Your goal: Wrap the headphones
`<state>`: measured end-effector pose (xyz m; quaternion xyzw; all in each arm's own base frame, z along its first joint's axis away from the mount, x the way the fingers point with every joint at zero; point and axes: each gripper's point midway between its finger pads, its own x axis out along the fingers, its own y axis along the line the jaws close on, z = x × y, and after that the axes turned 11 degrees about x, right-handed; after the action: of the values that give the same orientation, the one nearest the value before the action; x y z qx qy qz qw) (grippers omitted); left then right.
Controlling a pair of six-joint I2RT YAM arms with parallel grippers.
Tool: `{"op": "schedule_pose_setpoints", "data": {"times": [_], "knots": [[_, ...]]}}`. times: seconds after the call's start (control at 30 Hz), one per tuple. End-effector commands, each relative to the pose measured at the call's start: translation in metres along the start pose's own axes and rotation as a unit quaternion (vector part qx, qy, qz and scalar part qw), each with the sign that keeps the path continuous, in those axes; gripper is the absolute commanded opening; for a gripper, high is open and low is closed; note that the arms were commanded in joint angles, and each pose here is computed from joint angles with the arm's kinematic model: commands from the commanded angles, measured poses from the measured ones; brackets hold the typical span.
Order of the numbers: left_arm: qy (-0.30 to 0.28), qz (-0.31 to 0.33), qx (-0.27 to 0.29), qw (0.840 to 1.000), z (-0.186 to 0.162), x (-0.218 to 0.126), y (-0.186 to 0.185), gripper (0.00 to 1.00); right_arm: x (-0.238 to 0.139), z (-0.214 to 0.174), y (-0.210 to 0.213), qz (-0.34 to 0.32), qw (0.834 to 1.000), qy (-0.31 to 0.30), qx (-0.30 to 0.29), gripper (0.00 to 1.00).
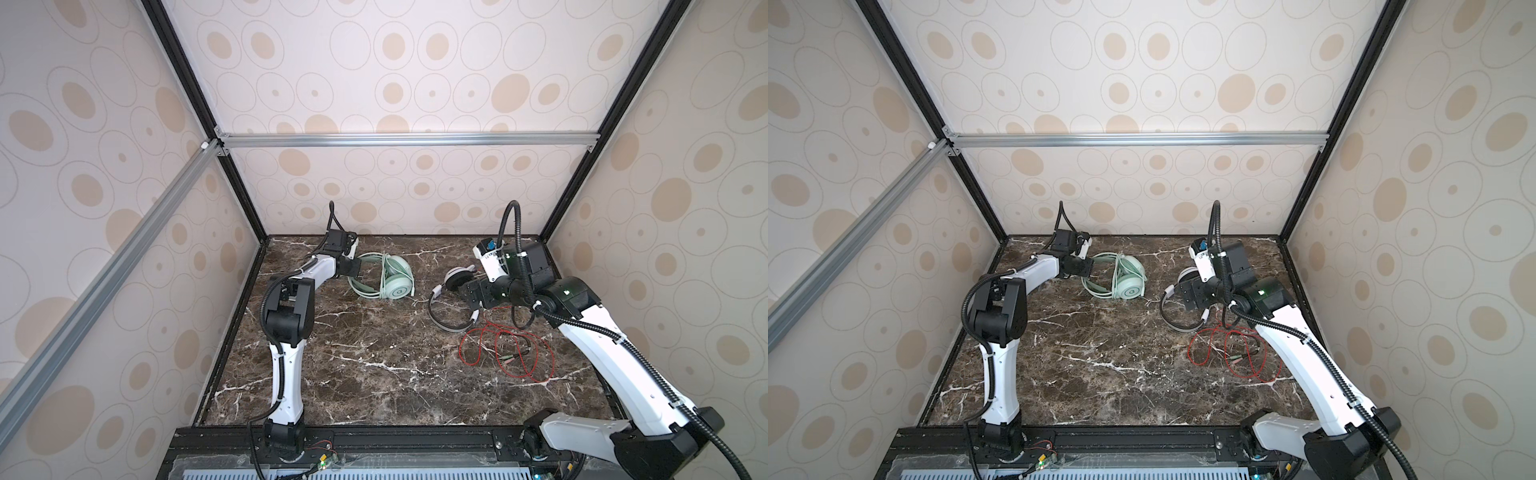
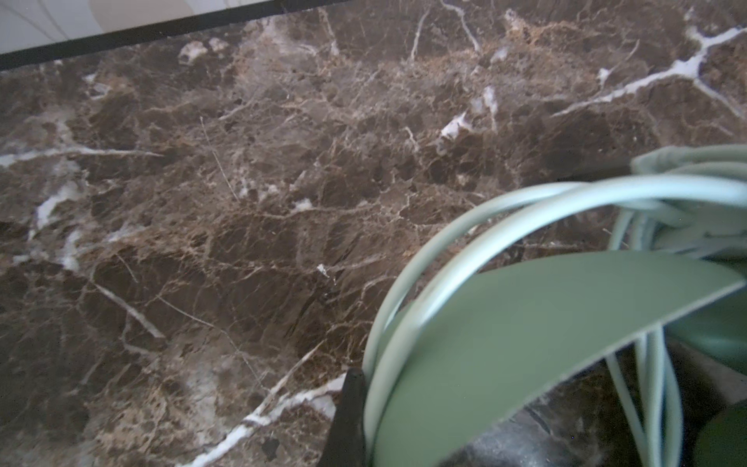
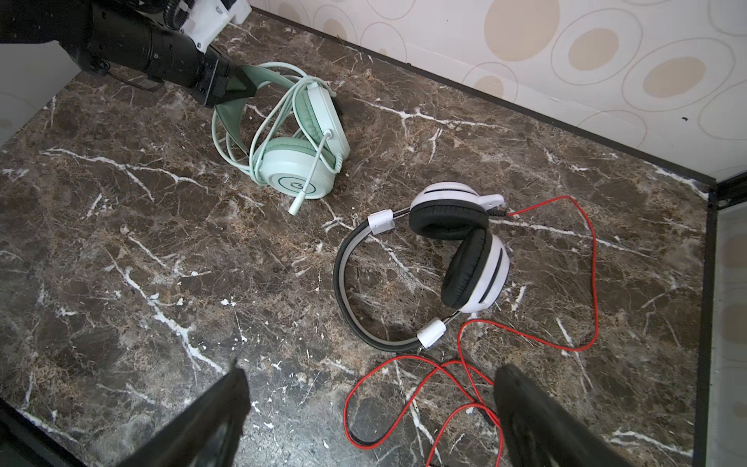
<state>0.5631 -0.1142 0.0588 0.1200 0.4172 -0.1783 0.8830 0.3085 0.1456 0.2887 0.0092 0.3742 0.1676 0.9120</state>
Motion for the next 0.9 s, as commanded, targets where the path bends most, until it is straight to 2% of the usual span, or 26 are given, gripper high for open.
{"op": "schedule_pose_setpoints", "data": {"times": [0.0,0.17,0.3,0.77,0.87], "knots": [[-0.025,0.001,0.011,1.0,0.021,-0.004,0.009,0.1,-0.003,0.006,-0.003,-0.009,1.0,-0.005,0.008,0.97],[-0.019,0.011,0.014,1.0,0.015,0.006,0.013,0.22,-0.003,0.005,-0.004,-0.01,1.0,-0.005,0.011,0.98],[-0.018,0.015,0.011,1.0,0.012,0.01,0.014,0.27,-0.004,0.006,-0.004,-0.01,1.0,-0.006,0.012,0.98],[-0.044,0.006,-0.016,0.999,0.026,0.002,0.012,0.51,-0.004,0.014,-0.001,-0.005,1.0,-0.012,0.003,0.98],[-0.048,0.01,-0.02,0.999,0.031,-0.005,0.013,0.52,-0.003,0.014,-0.001,-0.004,1.0,-0.015,0.005,0.98]]}}
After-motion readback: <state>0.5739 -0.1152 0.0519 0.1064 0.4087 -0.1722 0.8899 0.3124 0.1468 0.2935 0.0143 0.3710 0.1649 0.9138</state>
